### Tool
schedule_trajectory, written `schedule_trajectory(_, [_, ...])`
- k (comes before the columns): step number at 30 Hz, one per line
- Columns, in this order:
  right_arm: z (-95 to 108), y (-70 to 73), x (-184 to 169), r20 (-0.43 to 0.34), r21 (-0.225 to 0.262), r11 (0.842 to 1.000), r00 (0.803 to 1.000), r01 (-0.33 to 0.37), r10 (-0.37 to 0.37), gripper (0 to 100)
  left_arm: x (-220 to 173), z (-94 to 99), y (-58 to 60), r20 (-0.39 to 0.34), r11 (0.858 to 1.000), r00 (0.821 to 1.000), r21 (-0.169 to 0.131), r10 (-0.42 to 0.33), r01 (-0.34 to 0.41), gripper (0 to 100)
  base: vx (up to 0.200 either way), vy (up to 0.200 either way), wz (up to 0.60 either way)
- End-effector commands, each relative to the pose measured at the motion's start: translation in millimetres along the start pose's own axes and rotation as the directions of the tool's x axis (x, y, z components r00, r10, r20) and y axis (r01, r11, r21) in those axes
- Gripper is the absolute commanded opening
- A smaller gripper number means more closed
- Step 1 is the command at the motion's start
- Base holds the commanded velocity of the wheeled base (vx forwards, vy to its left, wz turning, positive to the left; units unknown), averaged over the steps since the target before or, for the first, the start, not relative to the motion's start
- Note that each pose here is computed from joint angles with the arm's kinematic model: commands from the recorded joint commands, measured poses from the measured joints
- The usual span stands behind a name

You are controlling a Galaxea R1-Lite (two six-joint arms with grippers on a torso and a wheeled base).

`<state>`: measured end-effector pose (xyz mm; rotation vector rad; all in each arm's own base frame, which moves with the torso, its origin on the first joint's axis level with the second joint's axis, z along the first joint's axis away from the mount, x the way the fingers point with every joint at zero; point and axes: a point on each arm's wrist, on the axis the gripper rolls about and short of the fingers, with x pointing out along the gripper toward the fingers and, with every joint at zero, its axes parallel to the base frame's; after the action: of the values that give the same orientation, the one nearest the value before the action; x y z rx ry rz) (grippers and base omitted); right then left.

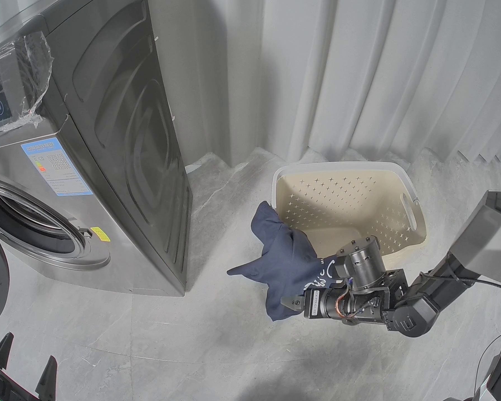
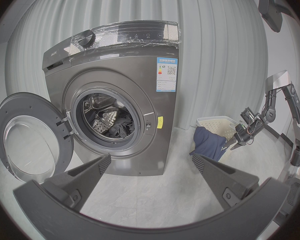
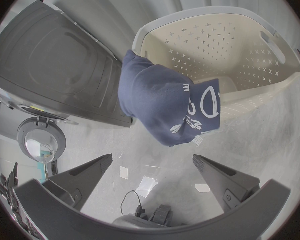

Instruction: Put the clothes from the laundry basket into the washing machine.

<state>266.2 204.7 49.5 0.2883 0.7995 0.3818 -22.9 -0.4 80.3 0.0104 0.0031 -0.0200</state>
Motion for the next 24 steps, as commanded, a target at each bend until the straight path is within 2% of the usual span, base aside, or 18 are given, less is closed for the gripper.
schedule_trajectory(1, [4.8,-6.9,23.3,0.002,0.02,1.0,1.0,0.024,-0.024,100,0.0,-4.8,-0.1,0.0,1.0,1.0,0.0,0.0,0.0,100,0.0,0.0,0.0])
schedule_trajectory(11, [31.6,-19.8,46.2,0.08,0.073,0.996,0.995,0.053,-0.059,100,0.0,-4.8,0.0,0.0,1.0,1.0,-0.001,-0.001,0.001,100,0.0,0.0,0.0])
schedule_trajectory(15, [39.4,-18.9,49.4,0.114,0.091,0.994,0.991,0.061,-0.071,100,0.0,-4.8,-0.1,0.0,1.0,1.0,0.0,0.0,0.0,100,0.0,0.0,0.0])
schedule_trajectory(16, [41.9,-19.7,50.9,0.121,0.105,0.993,0.99,0.059,-0.072,0,0.0,-4.8,-0.1,0.0,1.0,1.0,0.0,0.0,0.0,100,0.0,0.0,0.0])
schedule_trajectory(19, [43.2,-18.3,51.5,0.126,0.119,0.991,0.99,0.053,-0.068,0,0.0,-4.8,-0.1,0.0,1.0,1.0,0.0,0.0,0.0,100,0.0,0.0,0.0])
schedule_trajectory(24, [39.0,-15.0,48.8,0.114,0.115,0.992,0.992,0.048,-0.061,0,0.0,-4.8,-0.1,0.0,1.0,1.0,0.0,0.0,0.0,100,0.0,0.0,0.0])
